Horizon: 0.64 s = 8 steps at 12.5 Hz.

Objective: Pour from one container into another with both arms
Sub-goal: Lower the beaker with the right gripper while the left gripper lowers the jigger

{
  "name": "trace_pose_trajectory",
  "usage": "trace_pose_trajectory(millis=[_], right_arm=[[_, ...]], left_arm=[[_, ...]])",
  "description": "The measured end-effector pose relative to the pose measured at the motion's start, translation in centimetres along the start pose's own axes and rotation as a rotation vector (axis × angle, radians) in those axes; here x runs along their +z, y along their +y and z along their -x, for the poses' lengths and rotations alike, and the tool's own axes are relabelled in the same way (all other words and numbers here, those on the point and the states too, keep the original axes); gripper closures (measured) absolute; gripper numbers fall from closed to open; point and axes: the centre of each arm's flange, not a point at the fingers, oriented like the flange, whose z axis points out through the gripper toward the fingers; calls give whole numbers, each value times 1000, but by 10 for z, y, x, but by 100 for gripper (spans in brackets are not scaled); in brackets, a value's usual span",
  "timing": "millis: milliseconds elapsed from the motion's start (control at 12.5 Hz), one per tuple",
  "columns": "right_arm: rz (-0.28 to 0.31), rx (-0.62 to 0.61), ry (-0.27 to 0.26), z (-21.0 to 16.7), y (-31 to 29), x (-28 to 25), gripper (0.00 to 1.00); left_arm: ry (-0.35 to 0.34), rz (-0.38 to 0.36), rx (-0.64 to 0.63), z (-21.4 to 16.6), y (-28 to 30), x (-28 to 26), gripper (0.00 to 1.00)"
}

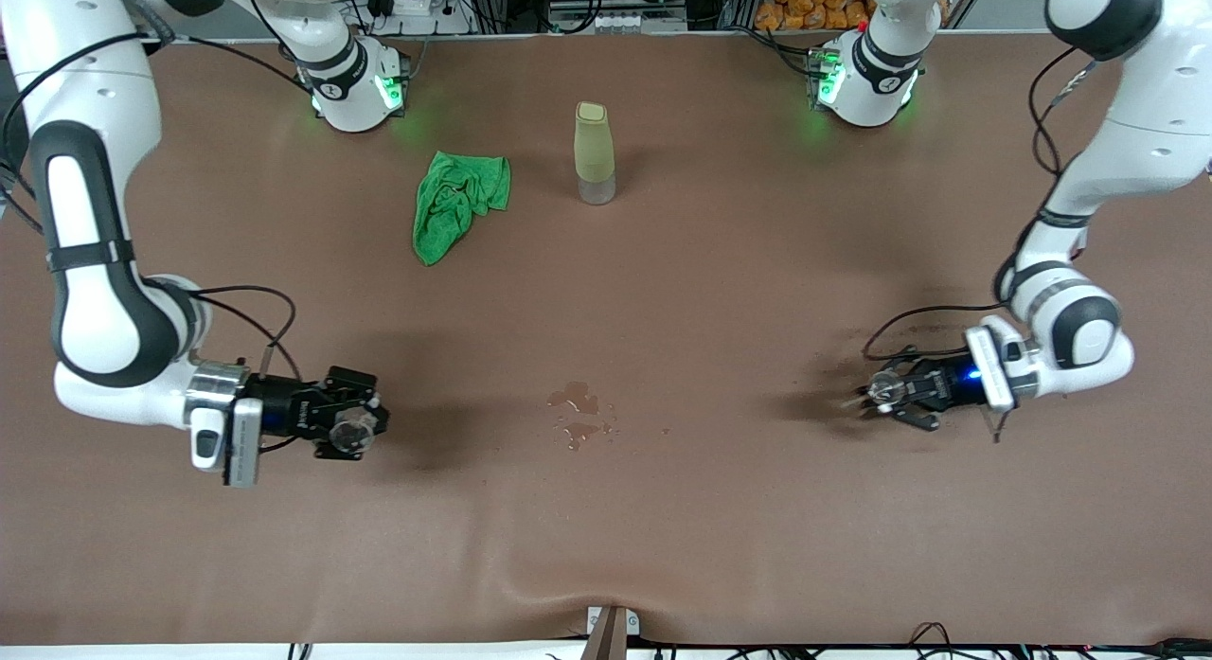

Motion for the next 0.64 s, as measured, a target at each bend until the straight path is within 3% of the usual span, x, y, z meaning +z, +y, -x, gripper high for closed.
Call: trace_pose_trajectory(millis=[320, 639], right_arm=[[86, -251, -25, 51, 46, -70, 85], [134, -439, -10, 159, 111, -103, 85]], left_arm=[[-44, 53, 24, 42, 23, -41, 79], [-1, 74, 23, 78, 39, -35, 79]])
